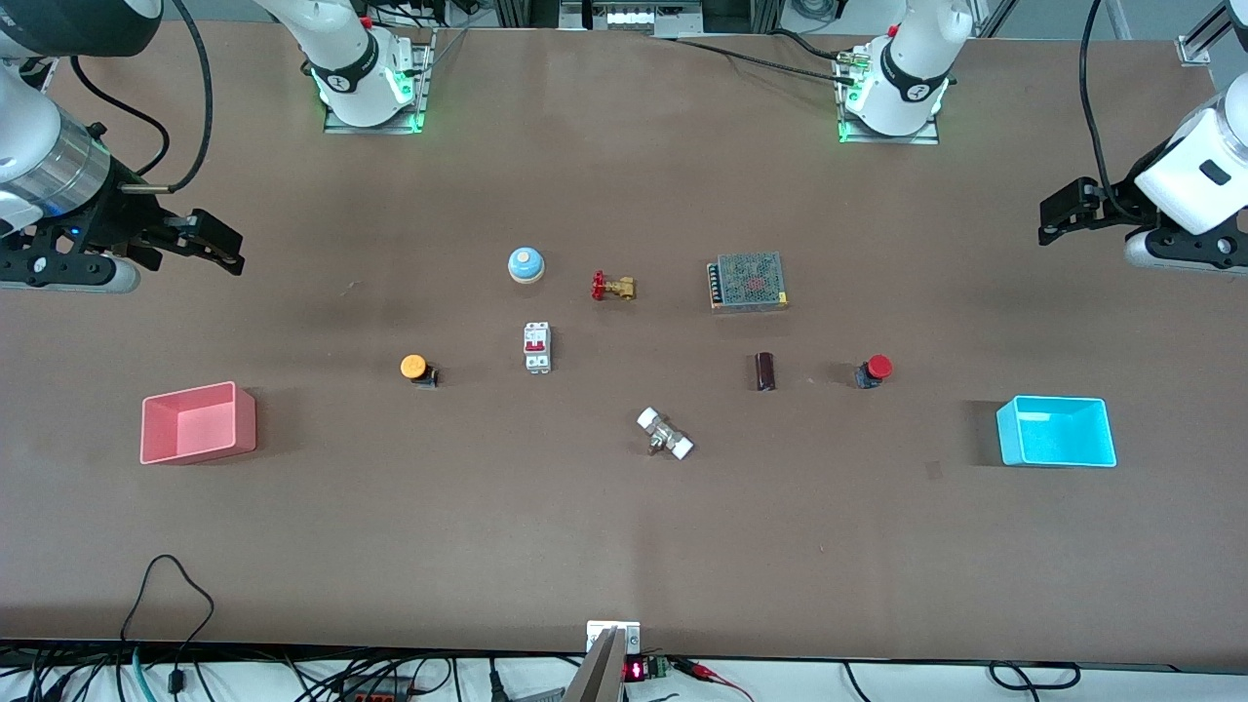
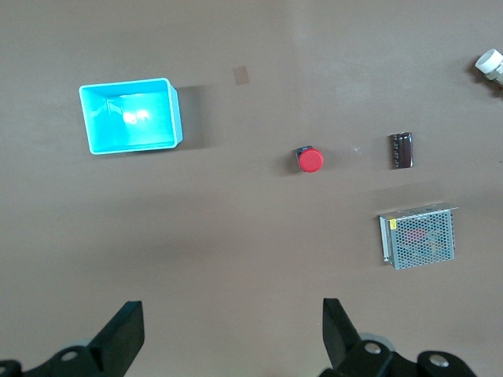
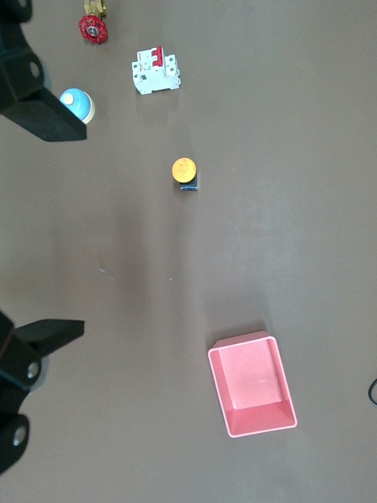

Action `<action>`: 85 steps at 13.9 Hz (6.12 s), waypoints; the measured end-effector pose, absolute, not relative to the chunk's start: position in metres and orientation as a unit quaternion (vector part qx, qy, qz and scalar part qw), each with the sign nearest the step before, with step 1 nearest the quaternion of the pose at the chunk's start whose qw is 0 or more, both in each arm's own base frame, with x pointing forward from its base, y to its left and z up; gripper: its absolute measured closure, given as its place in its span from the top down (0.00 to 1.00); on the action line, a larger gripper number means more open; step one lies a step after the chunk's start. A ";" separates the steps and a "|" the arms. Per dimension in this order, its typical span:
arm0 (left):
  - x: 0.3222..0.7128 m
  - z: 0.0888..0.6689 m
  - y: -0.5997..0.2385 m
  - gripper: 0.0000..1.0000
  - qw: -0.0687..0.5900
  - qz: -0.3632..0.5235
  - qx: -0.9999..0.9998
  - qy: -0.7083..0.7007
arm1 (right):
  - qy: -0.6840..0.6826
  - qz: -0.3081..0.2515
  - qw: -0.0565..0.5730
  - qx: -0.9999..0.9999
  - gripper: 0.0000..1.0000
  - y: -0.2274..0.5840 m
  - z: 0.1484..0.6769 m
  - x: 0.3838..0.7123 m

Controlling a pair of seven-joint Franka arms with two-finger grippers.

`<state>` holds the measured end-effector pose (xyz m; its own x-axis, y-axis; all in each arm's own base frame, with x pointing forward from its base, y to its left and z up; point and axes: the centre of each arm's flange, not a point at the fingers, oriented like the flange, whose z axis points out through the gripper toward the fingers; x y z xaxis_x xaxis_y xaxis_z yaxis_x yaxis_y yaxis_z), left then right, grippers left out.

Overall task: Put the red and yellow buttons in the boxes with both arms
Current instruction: 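Reach the right gripper to the yellow button while the left gripper reaches the red button, then lower and close the right gripper on the yellow button while the left grasps red, then carry the yellow button to the pink box while the left gripper carries red to cyan, then open the right gripper over the pink box while the left gripper releases into cyan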

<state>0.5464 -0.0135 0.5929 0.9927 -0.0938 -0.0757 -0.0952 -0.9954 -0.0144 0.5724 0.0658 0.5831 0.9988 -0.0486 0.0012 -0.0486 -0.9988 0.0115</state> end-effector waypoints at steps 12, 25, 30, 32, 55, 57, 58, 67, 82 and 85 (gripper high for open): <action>0.553 0.565 -0.029 1.00 0.009 0.076 -0.995 0.061 | 0.013 -0.030 0.006 0.999 1.00 0.122 0.481 0.593; 0.640 0.345 -0.076 1.00 -0.002 0.090 -0.996 0.005 | 0.002 0.020 -0.017 1.000 1.00 0.168 0.294 0.593; 0.621 0.270 -0.087 1.00 -0.006 0.044 -0.999 0.000 | 0.004 0.016 -0.018 1.000 1.00 0.177 0.266 0.587; 0.604 0.242 -0.096 1.00 -0.008 0.021 -1.000 -0.005 | 0.004 0.019 -0.019 1.000 1.00 0.177 0.257 0.588; 0.618 0.277 -0.059 0.38 -0.002 0.027 -1.000 -0.016 | 0.034 0.018 -0.016 0.999 0.37 0.185 0.221 0.585; 0.638 0.315 -0.021 0.38 -0.002 0.035 -0.999 -0.019 | 0.053 0.025 -0.015 0.998 0.37 0.182 0.229 0.589; 0.645 0.328 0.003 0.38 -0.002 0.032 -0.999 -0.027 | 0.063 0.027 -0.013 0.998 0.37 0.176 0.242 0.594; 0.675 0.260 0.169 0.38 0.004 0.043 -0.998 -0.055 | 0.150 0.049 0.017 0.987 0.37 -0.038 0.436 0.617; 0.676 0.201 0.181 0.61 0.002 0.042 -0.998 -0.040 | 0.153 0.067 -0.002 0.986 0.37 -0.162 0.290 0.654; 0.677 0.203 0.181 0.91 0.003 0.040 -0.998 -0.040 | 0.137 0.064 -0.021 0.988 0.37 -0.162 0.269 0.654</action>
<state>0.6774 0.1808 0.2026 0.9936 0.0797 -0.0801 0.0793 -0.9968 -0.0086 0.6542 -0.1622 0.2691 0.9545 0.2676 0.1314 0.2729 -0.9617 -0.0244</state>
